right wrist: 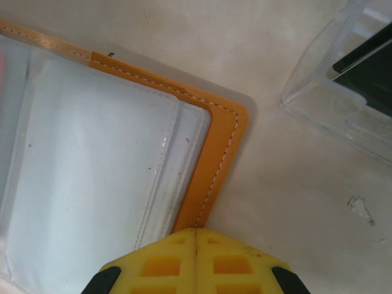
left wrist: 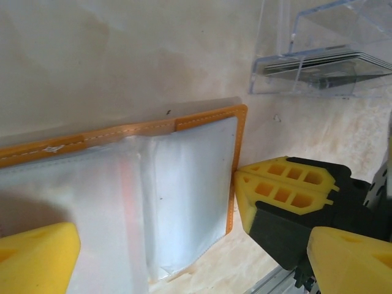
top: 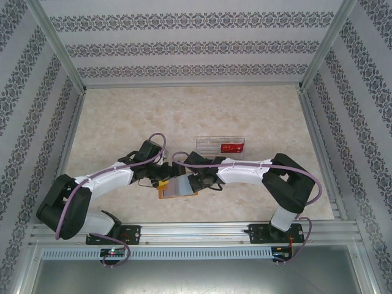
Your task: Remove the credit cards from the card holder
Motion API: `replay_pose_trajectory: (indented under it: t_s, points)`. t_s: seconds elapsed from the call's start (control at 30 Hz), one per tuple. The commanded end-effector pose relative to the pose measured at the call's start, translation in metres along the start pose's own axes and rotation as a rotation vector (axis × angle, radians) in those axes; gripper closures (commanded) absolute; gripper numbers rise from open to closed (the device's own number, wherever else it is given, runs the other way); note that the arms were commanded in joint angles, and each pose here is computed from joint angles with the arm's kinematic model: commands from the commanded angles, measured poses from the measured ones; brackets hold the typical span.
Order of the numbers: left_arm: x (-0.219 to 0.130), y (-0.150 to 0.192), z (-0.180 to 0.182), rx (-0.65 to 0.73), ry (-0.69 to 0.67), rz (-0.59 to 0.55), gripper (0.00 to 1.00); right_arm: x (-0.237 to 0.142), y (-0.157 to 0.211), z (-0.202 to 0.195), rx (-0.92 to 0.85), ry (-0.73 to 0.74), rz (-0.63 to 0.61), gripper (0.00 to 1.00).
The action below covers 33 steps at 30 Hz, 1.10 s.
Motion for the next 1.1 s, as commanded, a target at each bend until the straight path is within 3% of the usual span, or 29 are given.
replay_pose_trajectory:
  t_s: [0.0, 0.23, 0.57, 1.07]
  points:
    - [-0.002, -0.003, 0.001, -0.006, -0.018, -0.024, 0.04, 0.010, 0.011, -0.001, -0.004, 0.022, 0.052, 0.96]
    - [-0.019, 0.000, 0.020, -0.029, -0.269, -0.075, 0.03, 0.010, 0.011, -0.003, -0.002, 0.029, 0.049, 0.96]
    - [-0.003, 0.001, 0.022, -0.042, -0.199, -0.027, 0.05, 0.012, 0.012, -0.003, -0.004, 0.033, 0.054, 0.96]
    - [-0.021, -0.006, 0.006, 0.018, -0.188, -0.086, 0.06, 0.013, 0.011, -0.002, -0.002, 0.031, 0.057, 0.96]
Point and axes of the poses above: each hand's point on the last joint's axis, 136 mm out from that joint toward the fingers, its own x axis out along the fingers, its own z axis along the line the jaws close on, y = z × x, the point moved 9 cm from there along -x, back along the fingers, and after that the axes turned 10 degrees about x, right-handed, at the moved point
